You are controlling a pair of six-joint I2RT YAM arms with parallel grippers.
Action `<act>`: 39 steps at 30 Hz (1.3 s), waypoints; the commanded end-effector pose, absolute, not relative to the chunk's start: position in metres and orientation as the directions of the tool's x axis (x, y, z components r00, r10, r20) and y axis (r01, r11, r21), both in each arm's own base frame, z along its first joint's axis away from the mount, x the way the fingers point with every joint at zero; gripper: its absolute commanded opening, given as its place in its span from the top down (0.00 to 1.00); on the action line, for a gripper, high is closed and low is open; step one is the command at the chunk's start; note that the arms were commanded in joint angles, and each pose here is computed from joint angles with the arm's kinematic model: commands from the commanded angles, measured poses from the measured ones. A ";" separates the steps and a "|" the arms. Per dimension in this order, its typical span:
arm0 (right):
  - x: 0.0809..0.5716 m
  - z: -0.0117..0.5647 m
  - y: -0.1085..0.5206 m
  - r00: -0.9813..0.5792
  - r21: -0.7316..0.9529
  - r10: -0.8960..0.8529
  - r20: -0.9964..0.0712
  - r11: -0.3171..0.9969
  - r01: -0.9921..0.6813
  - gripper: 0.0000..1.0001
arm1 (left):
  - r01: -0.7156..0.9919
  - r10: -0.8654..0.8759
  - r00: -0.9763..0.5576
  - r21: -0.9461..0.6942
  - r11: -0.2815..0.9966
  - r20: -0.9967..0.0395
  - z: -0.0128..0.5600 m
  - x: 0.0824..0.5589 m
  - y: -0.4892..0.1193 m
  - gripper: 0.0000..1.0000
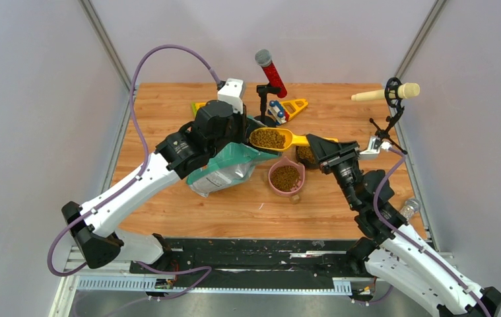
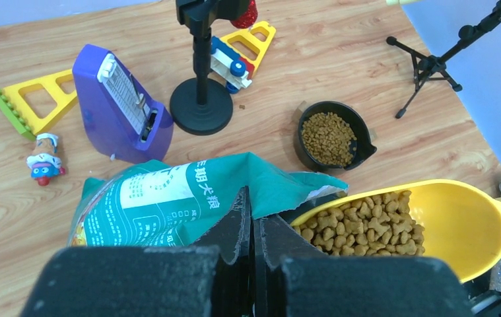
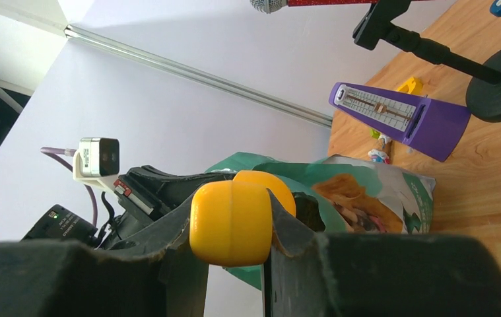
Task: Serve the pet food
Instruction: Collect the pet food from the pet food bag.
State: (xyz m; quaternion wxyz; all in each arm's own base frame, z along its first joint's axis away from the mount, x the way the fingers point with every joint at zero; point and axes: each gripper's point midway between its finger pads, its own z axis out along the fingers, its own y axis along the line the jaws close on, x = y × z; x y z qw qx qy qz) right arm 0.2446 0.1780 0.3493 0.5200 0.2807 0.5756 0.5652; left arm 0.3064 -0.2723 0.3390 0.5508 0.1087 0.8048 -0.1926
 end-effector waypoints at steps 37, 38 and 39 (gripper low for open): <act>0.227 0.358 0.141 -0.242 0.975 0.967 -0.074 0.019 -0.222 1.00 | 0.390 -0.217 -0.224 -0.292 0.873 -0.950 0.410 0.307 -0.264 1.00; 0.226 0.359 0.141 -0.245 0.974 0.966 -0.077 0.021 -0.226 1.00 | 0.390 -0.217 -0.226 -0.292 0.873 -0.950 0.409 0.307 -0.264 1.00; 0.225 0.360 0.141 -0.247 0.974 0.966 -0.080 0.023 -0.226 1.00 | 0.392 -0.216 -0.230 -0.294 0.872 -0.949 0.408 0.307 -0.265 1.00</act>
